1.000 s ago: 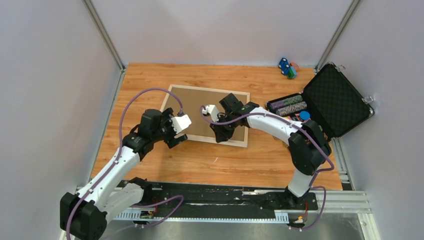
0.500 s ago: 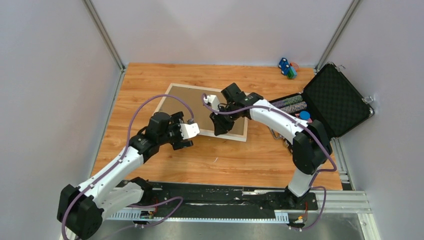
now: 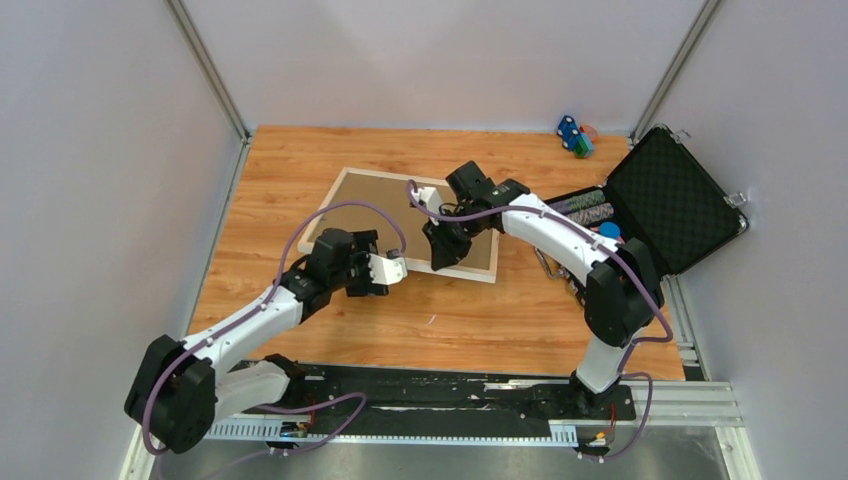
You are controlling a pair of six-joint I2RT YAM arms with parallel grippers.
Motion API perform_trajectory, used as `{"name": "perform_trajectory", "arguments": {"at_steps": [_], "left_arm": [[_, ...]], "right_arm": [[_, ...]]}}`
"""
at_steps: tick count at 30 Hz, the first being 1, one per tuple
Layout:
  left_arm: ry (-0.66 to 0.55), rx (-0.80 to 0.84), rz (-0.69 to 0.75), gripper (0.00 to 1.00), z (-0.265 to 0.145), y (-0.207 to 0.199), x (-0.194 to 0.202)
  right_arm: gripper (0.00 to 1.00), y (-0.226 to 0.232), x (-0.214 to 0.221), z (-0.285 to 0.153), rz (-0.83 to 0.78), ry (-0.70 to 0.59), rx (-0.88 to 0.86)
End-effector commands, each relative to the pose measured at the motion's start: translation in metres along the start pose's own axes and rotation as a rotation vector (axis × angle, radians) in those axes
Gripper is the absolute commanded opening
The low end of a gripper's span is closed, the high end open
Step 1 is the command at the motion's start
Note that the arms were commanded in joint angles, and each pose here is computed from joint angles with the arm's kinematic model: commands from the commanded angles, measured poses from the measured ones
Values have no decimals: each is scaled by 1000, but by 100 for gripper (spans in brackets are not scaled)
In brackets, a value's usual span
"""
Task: Put the photo into the frame
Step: Turn over the photo frame at the center of the board.
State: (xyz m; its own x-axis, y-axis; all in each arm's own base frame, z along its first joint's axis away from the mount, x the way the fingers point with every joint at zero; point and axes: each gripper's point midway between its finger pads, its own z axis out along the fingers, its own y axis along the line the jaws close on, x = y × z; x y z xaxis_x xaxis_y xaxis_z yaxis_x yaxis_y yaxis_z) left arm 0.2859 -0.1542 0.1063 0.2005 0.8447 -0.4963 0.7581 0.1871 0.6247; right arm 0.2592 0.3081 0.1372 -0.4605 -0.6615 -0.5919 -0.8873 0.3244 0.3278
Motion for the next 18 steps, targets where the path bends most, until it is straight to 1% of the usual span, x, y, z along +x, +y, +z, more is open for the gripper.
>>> {"name": "perform_trajectory", "arguments": {"at_steps": [1,4,10,12,14,15,18], "left_arm": [[21,-130,65,95,5,30,0],[21,-159,72,90,6,38,-2],[22,-161,63,82,2,41,-4],[14,-163,60,75,0,42,-6],[10,-168,52,64,-1,42,-7],[6,-171,49,62,-2,43,-9],[23,-146,44,49,-2,38,-6]], "right_arm": [[0,11,-28,-20,-9,-82,-40],[0,13,-27,-20,-8,-80,-43],[0,11,-25,-22,-3,-79,-39],[0,11,-26,-23,-1,-83,-42],[0,10,-27,-24,3,-85,-42],[0,10,-27,-24,2,-85,-41],[0,11,-28,-26,2,-89,-38]]}}
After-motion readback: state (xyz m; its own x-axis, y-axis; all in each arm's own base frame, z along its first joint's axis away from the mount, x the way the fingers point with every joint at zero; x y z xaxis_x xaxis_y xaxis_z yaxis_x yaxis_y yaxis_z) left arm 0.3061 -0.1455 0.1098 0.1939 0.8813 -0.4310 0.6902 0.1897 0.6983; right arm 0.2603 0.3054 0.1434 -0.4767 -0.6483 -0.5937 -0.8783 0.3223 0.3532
